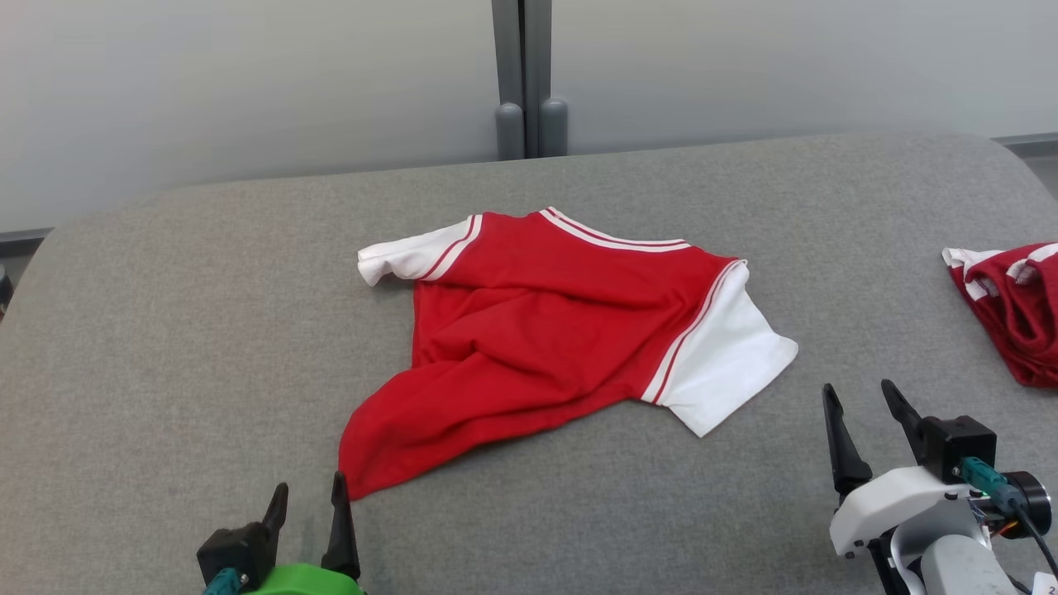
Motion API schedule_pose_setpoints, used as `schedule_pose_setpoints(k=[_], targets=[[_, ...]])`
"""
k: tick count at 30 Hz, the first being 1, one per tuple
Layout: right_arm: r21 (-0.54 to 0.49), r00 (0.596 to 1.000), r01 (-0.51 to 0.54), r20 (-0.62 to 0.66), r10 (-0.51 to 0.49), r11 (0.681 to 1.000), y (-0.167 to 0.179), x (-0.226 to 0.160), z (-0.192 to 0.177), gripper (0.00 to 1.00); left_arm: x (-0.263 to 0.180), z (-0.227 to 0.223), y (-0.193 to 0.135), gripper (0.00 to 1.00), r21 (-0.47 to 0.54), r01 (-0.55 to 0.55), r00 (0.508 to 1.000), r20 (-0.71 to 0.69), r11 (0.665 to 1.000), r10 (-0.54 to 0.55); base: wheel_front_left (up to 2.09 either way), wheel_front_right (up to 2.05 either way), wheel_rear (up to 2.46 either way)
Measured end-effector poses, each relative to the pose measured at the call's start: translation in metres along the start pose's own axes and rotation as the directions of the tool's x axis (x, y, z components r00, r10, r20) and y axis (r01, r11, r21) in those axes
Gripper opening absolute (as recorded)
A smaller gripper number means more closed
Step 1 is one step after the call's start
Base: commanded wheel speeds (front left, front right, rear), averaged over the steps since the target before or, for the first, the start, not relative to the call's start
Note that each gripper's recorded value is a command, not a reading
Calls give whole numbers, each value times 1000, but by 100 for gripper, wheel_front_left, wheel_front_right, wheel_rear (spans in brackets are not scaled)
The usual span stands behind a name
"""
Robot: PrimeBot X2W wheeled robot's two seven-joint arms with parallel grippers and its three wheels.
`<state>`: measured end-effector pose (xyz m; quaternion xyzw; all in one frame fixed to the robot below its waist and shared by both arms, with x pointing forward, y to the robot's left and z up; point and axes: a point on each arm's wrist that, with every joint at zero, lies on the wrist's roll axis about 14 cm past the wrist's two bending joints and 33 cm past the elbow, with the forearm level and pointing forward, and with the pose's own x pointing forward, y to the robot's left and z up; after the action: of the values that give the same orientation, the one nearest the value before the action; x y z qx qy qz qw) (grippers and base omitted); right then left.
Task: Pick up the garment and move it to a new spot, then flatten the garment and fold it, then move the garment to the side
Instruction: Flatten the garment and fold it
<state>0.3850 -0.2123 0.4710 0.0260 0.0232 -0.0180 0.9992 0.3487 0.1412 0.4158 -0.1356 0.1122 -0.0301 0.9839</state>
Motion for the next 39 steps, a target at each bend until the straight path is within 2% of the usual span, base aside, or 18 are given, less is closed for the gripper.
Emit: schedule_pose_setpoints(k=[6,11,22,30,39], targets=[[1,998,-32,45,32,999,10,3,14,100,-1,8,-4,100,51,14,999,28,999,-15,0,0,0],[-1,998,-53,46,53,999,18,4,14,100,-2,5,-7,100,53,24,1000,20,998,-25,0,0,0],[-4,996,-86,-8,86,996,29,30,-4,100,23,-14,-12,100,42,51,997,-58,998,-49,0,0,0],[-15,993,-99,-61,98,995,33,49,-25,100,35,-49,3,100,33,-5,984,-177,999,11,0,0,0],[-33,992,-97,-89,94,995,33,67,-35,100,50,-50,4,100,-17,-19,983,-180,1000,16,0,0,0]])
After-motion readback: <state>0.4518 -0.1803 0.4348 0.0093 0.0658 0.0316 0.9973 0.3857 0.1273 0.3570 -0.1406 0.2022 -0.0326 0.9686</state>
